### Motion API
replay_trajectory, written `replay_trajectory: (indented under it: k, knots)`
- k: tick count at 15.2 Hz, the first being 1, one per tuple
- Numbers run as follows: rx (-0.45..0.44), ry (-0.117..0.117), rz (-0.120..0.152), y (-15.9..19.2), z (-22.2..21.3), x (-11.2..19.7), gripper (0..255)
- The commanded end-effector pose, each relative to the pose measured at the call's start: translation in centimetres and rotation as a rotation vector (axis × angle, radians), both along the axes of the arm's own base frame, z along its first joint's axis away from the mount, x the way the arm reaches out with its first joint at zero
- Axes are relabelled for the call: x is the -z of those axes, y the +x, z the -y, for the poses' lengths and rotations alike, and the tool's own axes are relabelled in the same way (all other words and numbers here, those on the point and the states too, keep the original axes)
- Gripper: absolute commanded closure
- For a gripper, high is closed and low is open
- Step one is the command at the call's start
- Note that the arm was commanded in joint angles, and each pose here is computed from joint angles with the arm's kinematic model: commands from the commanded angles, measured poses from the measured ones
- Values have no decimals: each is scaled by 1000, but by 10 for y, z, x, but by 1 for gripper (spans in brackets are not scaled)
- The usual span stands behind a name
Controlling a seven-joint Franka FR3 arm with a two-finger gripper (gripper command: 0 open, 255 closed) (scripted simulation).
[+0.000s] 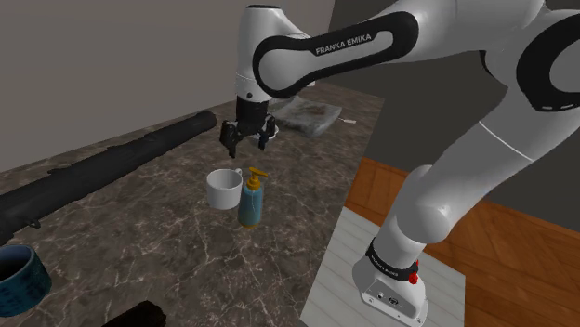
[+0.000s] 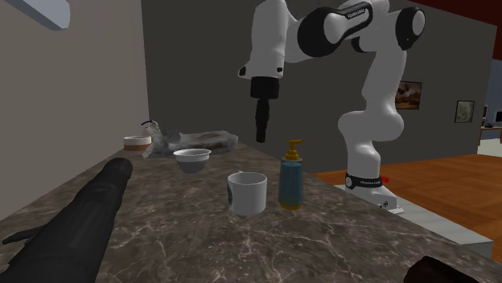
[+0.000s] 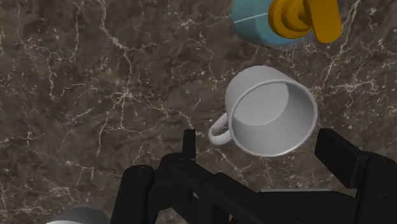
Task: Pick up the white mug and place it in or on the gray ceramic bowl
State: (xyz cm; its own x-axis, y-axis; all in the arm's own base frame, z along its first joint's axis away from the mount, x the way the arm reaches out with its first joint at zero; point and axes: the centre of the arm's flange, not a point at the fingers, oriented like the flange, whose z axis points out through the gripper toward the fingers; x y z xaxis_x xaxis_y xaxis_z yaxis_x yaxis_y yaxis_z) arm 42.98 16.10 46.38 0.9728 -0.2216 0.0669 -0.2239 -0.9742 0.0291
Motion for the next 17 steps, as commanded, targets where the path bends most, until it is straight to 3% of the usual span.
replay_trajectory:
  k: [1, 9, 17]
  knots:
    - [8, -1, -5, 12, -17, 21, 0]
    - [34, -11, -25, 60, -86, 88, 0]
    - [35, -11, -25, 62, -84, 129, 0]
